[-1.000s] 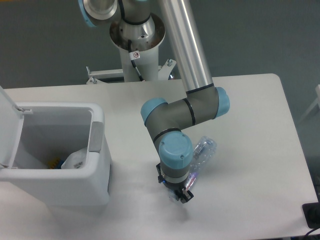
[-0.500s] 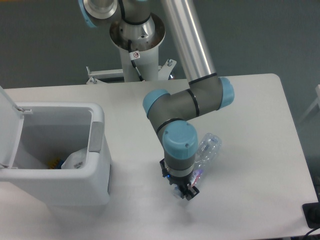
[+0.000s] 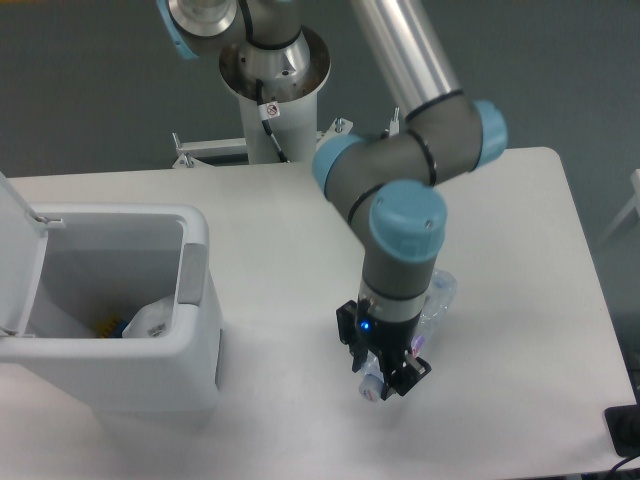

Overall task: Place the trash in the trash can
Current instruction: 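Lower onto the bottle and close the gripper around its body, then lift the bottle and carry it over the trash bin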

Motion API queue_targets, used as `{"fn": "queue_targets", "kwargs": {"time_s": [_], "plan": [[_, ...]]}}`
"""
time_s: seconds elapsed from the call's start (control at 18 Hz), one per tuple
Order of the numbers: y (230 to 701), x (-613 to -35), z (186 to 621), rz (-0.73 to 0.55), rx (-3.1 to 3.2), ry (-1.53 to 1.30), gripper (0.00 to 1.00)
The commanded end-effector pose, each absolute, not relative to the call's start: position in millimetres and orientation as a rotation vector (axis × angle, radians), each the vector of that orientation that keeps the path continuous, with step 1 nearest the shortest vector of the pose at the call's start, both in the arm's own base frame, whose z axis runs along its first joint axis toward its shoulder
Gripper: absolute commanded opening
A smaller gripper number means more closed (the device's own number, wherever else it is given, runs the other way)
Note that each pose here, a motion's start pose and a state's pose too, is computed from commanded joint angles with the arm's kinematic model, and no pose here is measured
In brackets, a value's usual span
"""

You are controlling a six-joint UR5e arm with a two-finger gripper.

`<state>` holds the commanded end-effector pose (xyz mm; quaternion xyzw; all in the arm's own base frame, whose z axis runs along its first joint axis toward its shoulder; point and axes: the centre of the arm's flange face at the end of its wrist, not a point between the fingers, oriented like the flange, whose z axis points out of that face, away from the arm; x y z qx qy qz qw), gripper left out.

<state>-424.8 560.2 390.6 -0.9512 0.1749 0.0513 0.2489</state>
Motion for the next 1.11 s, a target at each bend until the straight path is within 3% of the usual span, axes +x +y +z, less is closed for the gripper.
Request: {"fn": "queue_targets", "kwargs": {"time_s": [0.56,0.83,1.11], "plan": [[557.3,-437.7,552.2,-0.243,-2.006,0.166,0.28],[550.5,-426.8,595.4,-0.348,-1.854,0.202,0.28],[578.3,-349.7,614.5,-0.473,-1.808,0.291,0.28]]}}
